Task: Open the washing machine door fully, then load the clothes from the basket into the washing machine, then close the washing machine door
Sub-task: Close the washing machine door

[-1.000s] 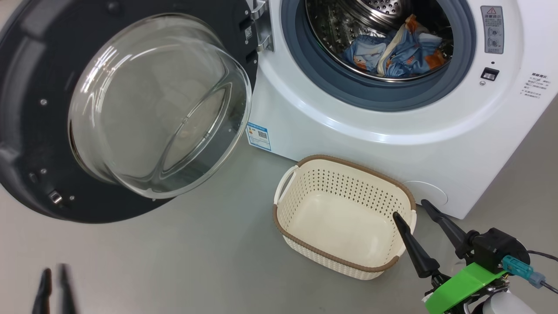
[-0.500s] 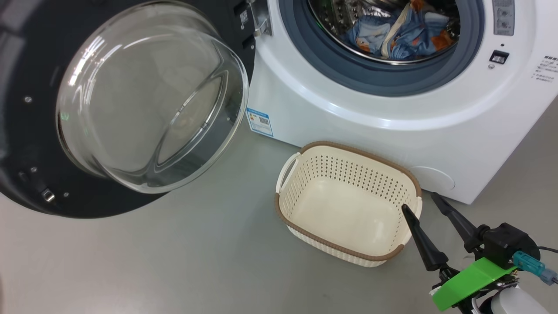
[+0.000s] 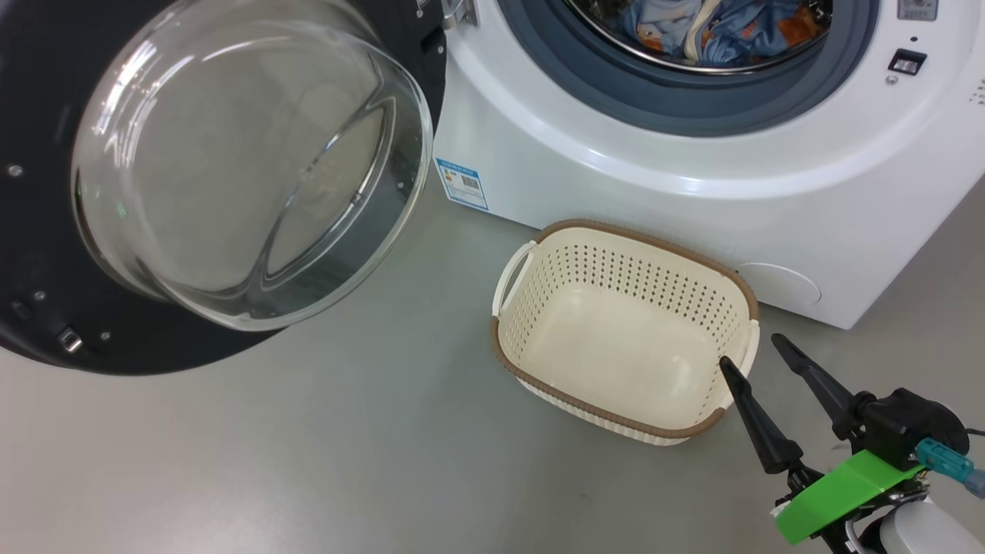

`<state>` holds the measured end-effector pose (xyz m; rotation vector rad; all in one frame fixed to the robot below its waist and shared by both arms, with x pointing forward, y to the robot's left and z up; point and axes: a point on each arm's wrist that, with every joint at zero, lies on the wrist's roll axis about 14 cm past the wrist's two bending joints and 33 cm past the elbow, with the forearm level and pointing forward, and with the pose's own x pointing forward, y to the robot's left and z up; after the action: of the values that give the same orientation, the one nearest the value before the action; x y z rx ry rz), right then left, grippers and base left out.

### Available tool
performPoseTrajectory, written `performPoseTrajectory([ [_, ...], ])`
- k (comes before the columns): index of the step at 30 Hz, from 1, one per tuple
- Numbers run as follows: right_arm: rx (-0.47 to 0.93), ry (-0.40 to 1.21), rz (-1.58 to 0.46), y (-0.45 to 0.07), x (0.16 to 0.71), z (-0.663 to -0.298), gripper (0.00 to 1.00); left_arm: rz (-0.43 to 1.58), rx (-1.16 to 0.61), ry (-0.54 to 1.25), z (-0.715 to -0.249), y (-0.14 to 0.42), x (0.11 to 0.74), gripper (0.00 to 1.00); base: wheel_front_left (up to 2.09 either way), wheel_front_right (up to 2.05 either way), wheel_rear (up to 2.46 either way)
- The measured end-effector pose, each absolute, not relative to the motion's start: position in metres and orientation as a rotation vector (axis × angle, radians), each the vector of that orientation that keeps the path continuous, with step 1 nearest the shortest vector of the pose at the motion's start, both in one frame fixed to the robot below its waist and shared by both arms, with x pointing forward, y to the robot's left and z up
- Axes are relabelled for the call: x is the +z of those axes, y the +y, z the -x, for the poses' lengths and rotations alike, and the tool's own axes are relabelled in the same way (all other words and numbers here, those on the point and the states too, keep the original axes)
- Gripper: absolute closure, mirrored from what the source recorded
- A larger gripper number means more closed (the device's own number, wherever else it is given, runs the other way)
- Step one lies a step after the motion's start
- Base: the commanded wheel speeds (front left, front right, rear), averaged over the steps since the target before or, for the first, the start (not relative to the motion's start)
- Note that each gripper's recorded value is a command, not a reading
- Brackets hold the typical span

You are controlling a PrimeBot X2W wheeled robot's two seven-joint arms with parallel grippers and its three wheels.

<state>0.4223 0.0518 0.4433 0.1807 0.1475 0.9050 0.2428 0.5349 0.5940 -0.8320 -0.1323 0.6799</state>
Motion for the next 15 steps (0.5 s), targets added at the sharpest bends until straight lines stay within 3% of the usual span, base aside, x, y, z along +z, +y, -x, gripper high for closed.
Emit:
performPoseTrajectory([
  [15,0.904,0.156,-0.169,0.045,0.436,-0.428,0.0,0.924,0.618,0.015,-0.274,0.525,0.576,1.0,0.0,0.0,0.0],
])
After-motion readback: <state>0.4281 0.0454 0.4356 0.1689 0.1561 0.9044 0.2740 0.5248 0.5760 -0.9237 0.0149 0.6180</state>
